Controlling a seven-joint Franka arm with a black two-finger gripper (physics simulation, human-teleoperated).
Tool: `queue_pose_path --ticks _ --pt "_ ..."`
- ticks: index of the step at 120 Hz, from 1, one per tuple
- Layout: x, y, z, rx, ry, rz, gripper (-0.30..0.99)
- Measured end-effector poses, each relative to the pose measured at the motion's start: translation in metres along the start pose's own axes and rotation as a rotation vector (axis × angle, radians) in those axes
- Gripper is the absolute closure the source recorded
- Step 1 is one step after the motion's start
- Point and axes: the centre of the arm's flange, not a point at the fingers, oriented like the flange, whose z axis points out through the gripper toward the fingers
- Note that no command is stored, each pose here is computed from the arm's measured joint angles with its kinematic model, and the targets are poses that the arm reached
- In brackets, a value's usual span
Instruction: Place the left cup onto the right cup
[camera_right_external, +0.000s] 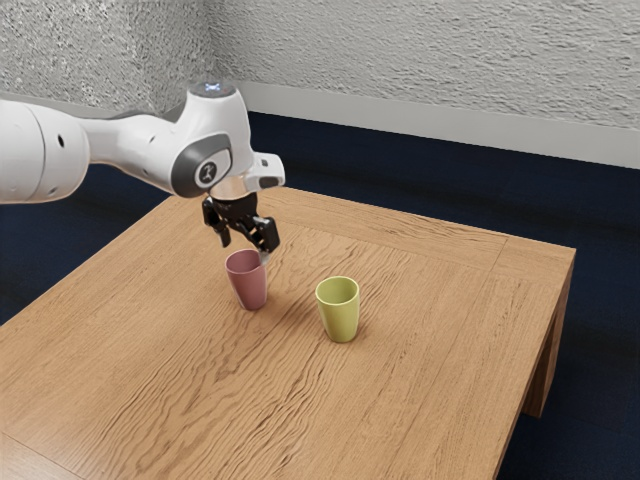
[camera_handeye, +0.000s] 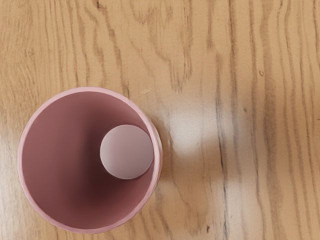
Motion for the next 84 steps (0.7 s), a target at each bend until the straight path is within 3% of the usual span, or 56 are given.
queue_pose_path --ticks 84 --pt "0.009 -0.001 0.032 -0.009 0.0 -0.001 0.0"
